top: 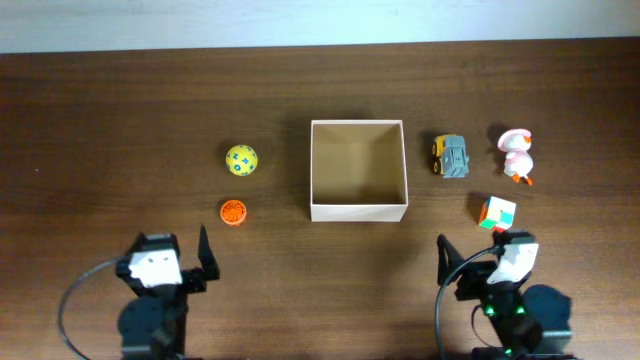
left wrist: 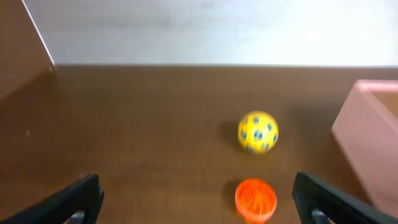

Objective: Pack container
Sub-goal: 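Reach the right gripper to the grey toy truck and grasp it, then carry the truck with the right gripper into the pink box and release, then grasp the pink-hatted duck toy with the right gripper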

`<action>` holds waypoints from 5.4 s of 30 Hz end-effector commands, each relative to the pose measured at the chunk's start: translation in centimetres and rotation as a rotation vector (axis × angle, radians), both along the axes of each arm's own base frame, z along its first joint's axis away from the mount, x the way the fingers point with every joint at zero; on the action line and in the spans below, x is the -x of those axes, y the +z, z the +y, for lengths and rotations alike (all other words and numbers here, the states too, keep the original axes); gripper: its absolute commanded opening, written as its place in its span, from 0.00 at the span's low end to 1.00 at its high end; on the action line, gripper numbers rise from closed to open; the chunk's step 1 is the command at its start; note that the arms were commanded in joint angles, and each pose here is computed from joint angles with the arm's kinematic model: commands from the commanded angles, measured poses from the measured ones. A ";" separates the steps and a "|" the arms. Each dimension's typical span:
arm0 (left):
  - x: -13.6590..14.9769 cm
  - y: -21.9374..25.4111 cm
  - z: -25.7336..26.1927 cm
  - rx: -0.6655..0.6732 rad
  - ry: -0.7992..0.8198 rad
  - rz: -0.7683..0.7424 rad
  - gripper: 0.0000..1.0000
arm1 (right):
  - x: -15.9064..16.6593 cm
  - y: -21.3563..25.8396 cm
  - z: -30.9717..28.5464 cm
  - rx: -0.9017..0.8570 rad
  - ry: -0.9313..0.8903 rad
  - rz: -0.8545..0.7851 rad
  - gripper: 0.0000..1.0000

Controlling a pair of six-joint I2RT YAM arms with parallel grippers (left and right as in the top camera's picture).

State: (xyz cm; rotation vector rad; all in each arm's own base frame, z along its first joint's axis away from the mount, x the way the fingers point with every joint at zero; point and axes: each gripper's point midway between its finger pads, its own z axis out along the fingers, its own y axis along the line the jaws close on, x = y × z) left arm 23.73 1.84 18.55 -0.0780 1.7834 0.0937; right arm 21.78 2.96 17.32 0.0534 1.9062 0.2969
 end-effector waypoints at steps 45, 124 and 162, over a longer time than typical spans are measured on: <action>-14.7 2.0 0.5 0.112 0.014 0.638 0.99 | -21.9 -11.0 -4.0 0.150 0.054 0.982 0.93; -14.7 2.0 0.5 0.112 0.014 0.638 0.99 | -19.7 -6.9 11.2 0.381 -0.078 0.892 0.59; -14.7 2.1 0.5 0.112 0.013 0.638 0.99 | -22.3 -11.2 -17.1 0.173 -0.333 1.063 0.92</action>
